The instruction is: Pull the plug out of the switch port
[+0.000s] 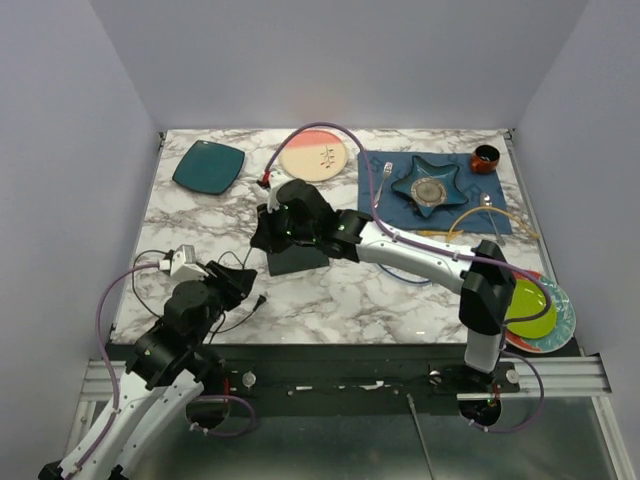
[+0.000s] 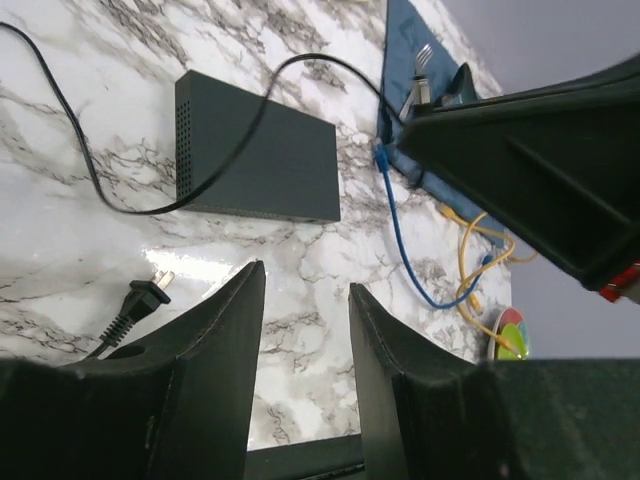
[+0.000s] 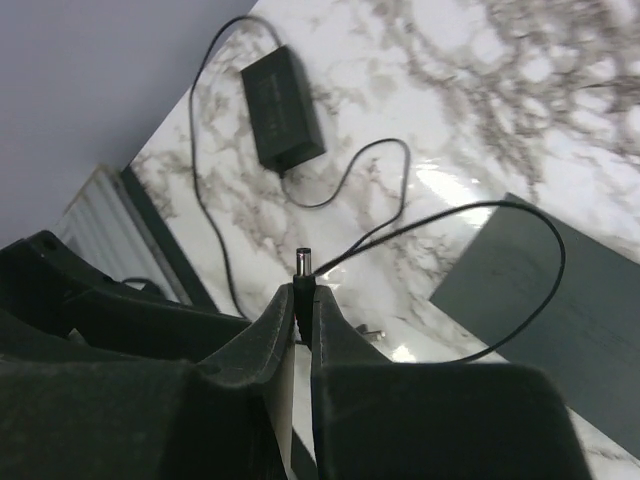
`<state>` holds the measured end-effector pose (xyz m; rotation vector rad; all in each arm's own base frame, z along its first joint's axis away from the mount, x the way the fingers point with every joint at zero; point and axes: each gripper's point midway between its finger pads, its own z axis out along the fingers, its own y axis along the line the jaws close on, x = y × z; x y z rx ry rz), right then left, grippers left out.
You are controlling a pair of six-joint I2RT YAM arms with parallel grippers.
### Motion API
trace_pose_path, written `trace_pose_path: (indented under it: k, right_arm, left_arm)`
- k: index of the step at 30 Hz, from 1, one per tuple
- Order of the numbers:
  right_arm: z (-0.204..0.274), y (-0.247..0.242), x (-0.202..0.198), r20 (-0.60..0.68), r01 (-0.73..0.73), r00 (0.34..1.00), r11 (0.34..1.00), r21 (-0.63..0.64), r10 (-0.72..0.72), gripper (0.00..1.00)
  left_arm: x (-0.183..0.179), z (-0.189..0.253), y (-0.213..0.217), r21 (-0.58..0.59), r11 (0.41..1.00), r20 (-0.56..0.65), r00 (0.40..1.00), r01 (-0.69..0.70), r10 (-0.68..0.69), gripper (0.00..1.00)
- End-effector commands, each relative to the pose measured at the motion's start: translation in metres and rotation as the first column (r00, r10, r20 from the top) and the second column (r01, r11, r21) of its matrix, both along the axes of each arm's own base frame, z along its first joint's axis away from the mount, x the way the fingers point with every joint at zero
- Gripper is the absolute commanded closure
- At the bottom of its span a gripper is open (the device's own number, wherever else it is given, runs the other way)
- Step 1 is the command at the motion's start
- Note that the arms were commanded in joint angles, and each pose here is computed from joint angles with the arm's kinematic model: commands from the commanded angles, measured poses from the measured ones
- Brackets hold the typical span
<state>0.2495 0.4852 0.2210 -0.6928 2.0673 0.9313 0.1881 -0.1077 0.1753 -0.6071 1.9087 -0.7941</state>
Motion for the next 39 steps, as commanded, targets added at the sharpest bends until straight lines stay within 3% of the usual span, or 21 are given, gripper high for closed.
trace_pose_path:
  k: [1,4,8,10,12,16,18,22,24,25,26,29,32,33,35,36,39]
  right_arm:
    - [0.015,0.055,-0.039,-0.091,-0.295,0.947,0.945,0.143,0.309,0.99]
    - [0.040,0.079,-0.038,-0.056,-0.364,0.923,0.911,0.194,0.381,0.99]
    - [0.027,0.113,-0.032,-0.091,-0.436,0.880,0.868,0.239,0.467,0.97]
    - [0.028,0.121,-0.038,-0.113,-0.473,0.851,0.842,0.261,0.513,0.64]
    - [0.022,0.123,-0.036,-0.147,-0.460,0.851,0.851,0.253,0.504,0.37]
    - [0.028,0.103,-0.027,-0.107,-0.380,0.907,0.901,0.207,0.407,0.25]
    - [0.021,0.088,-0.015,-0.091,-0.316,0.939,0.935,0.161,0.333,0.23]
    - [0.050,0.039,0.002,-0.057,-0.169,0.982,0.975,0.145,0.178,0.23]
    - [0.044,0.006,0.029,-0.055,-0.013,0.998,0.992,0.122,0.019,0.23]
    - [0.018,-0.016,0.030,-0.087,0.034,0.996,0.997,0.076,-0.027,0.23]
    - [0.029,-0.043,0.042,-0.065,0.114,0.992,0.989,0.090,-0.109,0.24]
    - [-0.003,-0.100,0.058,-0.081,0.263,0.962,0.965,0.020,-0.260,0.33]
    - [-0.049,-0.139,0.062,-0.085,0.350,0.929,0.931,-0.102,-0.359,0.59]
    - [-0.065,-0.148,0.061,-0.100,0.368,0.918,0.918,-0.147,-0.384,0.78]
    - [-0.085,-0.159,0.063,-0.118,0.393,0.901,0.900,-0.190,-0.419,0.94]
    - [-0.102,-0.164,0.060,-0.140,0.398,0.890,0.889,-0.225,-0.433,0.99]
    - [-0.121,-0.171,0.065,-0.156,0.417,0.872,0.871,-0.261,-0.464,1.00]
  left_arm:
    - [-0.002,0.014,0.021,0.018,0.997,0.050,0.996,-0.078,0.077,0.52]
    - [-0.005,0.020,0.024,0.000,0.996,0.071,0.993,-0.091,0.091,0.55]
    - [-0.008,0.031,0.033,-0.024,0.992,0.113,0.986,-0.122,0.124,0.55]
    - [-0.009,0.032,0.037,-0.012,0.991,0.112,0.985,-0.131,0.131,0.55]
    - [-0.010,0.032,0.038,0.004,0.991,0.106,0.986,-0.133,0.132,0.55]
    - [-0.006,0.020,0.034,0.031,0.991,0.045,0.990,-0.132,0.131,0.55]
    - [-0.003,0.017,0.031,0.028,0.991,0.026,0.991,-0.133,0.133,0.54]
    - [0.007,0.017,0.020,0.017,0.993,0.012,0.993,-0.120,0.120,0.54]
    - [0.011,0.019,0.017,0.017,0.993,0.011,0.993,-0.117,0.117,0.54]
    - [0.015,0.018,0.014,0.029,0.993,0.001,0.993,-0.114,0.114,0.54]
    - [0.017,0.016,0.011,0.035,0.994,-0.009,0.994,-0.106,0.106,0.54]
    - [0.028,0.003,0.000,0.069,0.994,-0.075,0.993,-0.087,0.092,0.54]
    - [0.040,-0.020,-0.015,0.092,0.994,-0.172,0.982,-0.062,0.077,0.55]
    - [0.044,-0.025,-0.018,0.094,0.994,-0.194,0.978,-0.060,0.078,0.56]
    - [0.053,-0.042,-0.025,0.115,0.992,-0.253,0.964,-0.055,0.083,0.63]
    - [0.057,-0.044,-0.028,0.109,0.992,-0.269,0.960,-0.056,0.084,0.65]
    - [0.074,-0.058,-0.020,0.114,0.989,-0.315,0.941,-0.091,0.123,0.71]
